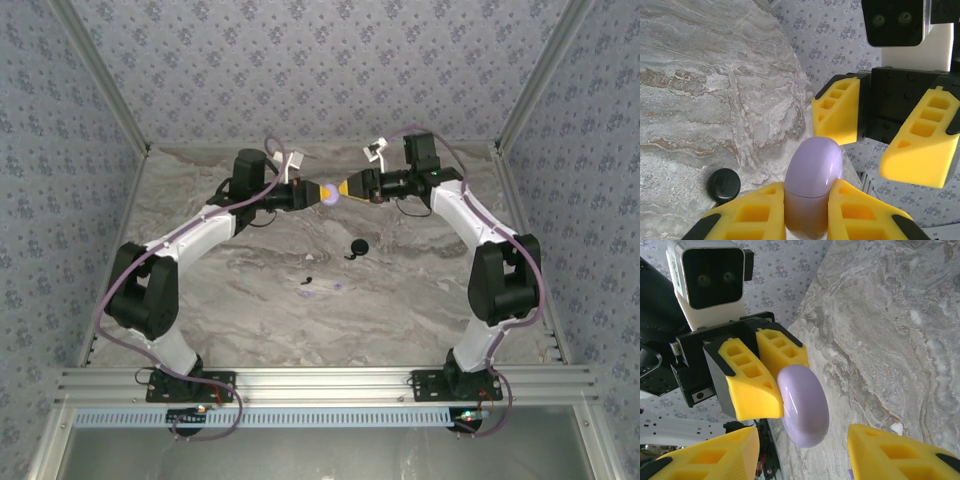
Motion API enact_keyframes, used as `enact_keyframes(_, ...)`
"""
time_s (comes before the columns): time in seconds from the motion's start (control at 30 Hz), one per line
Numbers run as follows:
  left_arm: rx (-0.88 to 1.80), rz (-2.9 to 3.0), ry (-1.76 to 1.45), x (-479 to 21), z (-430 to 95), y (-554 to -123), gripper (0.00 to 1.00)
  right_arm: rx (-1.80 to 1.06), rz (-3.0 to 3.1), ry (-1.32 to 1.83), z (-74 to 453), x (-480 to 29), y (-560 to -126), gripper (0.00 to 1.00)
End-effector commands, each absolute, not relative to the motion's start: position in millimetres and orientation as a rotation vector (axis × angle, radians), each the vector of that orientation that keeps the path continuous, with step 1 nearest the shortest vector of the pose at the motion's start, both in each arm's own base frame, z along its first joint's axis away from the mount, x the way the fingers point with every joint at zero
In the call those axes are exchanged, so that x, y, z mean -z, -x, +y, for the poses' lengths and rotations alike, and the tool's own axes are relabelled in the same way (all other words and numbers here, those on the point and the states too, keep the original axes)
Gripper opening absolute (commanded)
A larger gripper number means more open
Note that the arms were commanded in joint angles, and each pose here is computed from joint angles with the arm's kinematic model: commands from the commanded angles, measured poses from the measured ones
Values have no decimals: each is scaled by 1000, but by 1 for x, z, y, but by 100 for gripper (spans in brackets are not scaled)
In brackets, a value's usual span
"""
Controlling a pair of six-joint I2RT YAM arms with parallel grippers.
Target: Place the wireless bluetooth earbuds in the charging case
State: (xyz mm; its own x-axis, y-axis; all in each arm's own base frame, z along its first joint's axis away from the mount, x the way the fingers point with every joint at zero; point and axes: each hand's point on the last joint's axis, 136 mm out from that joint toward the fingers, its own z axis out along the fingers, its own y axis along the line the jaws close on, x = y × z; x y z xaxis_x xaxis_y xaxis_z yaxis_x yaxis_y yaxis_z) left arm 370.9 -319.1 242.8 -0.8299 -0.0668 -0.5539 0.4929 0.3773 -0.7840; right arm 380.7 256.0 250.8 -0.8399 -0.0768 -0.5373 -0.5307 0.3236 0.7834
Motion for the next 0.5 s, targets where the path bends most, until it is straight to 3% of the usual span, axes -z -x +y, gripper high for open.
enact_keyframes(0.0, 1488, 2050, -453, -269, -323, -361, 18, -1561, 2161, 600, 263, -260, -376, 50)
enact_keyframes(0.3, 1493, 2053, -464, -267, -325, -358, 18, -1574, 2172, 608, 268, -257, -377, 38)
enact_keyframes(0.47, 1493, 2053, -467, -267, -326, -358, 18, -1585, 2182, 615, 269, -254, -375, 38)
